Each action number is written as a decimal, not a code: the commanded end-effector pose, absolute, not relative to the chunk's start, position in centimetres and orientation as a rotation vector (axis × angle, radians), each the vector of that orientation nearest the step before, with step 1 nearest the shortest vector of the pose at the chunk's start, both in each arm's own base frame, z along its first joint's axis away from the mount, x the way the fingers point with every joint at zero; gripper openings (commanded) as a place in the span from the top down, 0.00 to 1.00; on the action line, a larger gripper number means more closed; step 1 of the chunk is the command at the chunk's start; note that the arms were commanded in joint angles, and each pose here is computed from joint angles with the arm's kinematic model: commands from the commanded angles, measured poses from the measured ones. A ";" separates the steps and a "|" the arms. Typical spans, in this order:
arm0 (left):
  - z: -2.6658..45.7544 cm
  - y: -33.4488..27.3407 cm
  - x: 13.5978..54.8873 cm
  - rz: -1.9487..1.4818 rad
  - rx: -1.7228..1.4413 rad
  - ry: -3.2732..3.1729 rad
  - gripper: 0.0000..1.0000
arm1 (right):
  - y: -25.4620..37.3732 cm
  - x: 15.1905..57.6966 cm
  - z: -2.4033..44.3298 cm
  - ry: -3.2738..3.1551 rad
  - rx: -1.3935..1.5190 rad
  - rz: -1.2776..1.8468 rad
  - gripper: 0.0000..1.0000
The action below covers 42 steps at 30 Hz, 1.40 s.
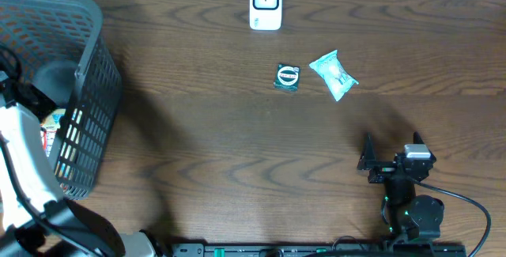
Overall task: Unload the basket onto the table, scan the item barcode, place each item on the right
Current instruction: 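Reach the left gripper back into the grey basket for another item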
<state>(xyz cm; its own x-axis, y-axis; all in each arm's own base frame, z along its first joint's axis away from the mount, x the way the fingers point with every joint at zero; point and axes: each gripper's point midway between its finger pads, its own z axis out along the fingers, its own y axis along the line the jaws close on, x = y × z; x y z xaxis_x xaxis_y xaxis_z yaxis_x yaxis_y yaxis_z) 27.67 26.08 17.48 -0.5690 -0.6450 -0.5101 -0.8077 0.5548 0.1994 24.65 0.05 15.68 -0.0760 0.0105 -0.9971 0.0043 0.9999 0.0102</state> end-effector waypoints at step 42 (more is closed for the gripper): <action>2.9 25.8 28.0 0.484 -1.047 2.906 0.23 | -0.1 24.6 15.6 1.649 0.025 0.009 0.01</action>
